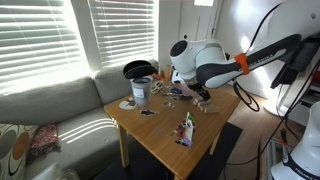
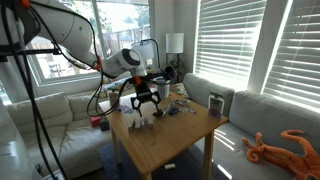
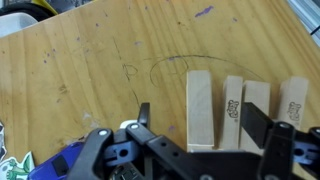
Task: Pick up the top stacked wooden block and place it vertically on the left side of the table
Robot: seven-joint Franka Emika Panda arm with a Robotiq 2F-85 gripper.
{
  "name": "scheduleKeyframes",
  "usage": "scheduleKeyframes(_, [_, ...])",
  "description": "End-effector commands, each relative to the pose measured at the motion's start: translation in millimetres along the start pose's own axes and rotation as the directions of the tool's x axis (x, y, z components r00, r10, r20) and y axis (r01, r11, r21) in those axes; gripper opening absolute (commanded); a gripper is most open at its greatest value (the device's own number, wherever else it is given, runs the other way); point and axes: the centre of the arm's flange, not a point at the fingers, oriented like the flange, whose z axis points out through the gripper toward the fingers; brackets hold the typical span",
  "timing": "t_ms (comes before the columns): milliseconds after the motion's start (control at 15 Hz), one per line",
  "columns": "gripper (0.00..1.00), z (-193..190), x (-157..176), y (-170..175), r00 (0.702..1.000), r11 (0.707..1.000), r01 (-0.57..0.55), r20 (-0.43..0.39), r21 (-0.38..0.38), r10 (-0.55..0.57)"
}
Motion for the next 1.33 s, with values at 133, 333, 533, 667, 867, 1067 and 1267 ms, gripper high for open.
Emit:
scheduleKeyframes(133, [0.46, -7.5, 27.0, 20.1, 0.993, 0.993, 0.077, 0.084, 0.086, -0.084])
scheduleKeyframes(333, [0.42, -4.2, 36.2, 19.0, 0.987, 0.988, 0.099, 0.118, 0.116, -0.113])
scheduleKeyframes(533, [0.48, -4.8, 43.4, 16.9, 0.982, 0.984, 0.115, 0.132, 0.133, -0.132])
scheduleKeyframes(667, [0.55, -6.7, 47.6, 15.7, 0.98, 0.983, 0.122, 0.139, 0.136, -0.141])
scheduleKeyframes(867, [0.34, -7.8, 52.7, 15.3, 0.979, 0.983, 0.126, 0.145, 0.132, -0.145])
scheduleKeyframes(1067, [0.09, -4.8, 57.3, 15.5, 0.976, 0.983, 0.127, 0.162, 0.135, -0.148])
scheduleKeyframes(1267, [0.12, -2.3, 58.4, 15.3, 0.971, 0.982, 0.126, 0.184, 0.139, -0.151])
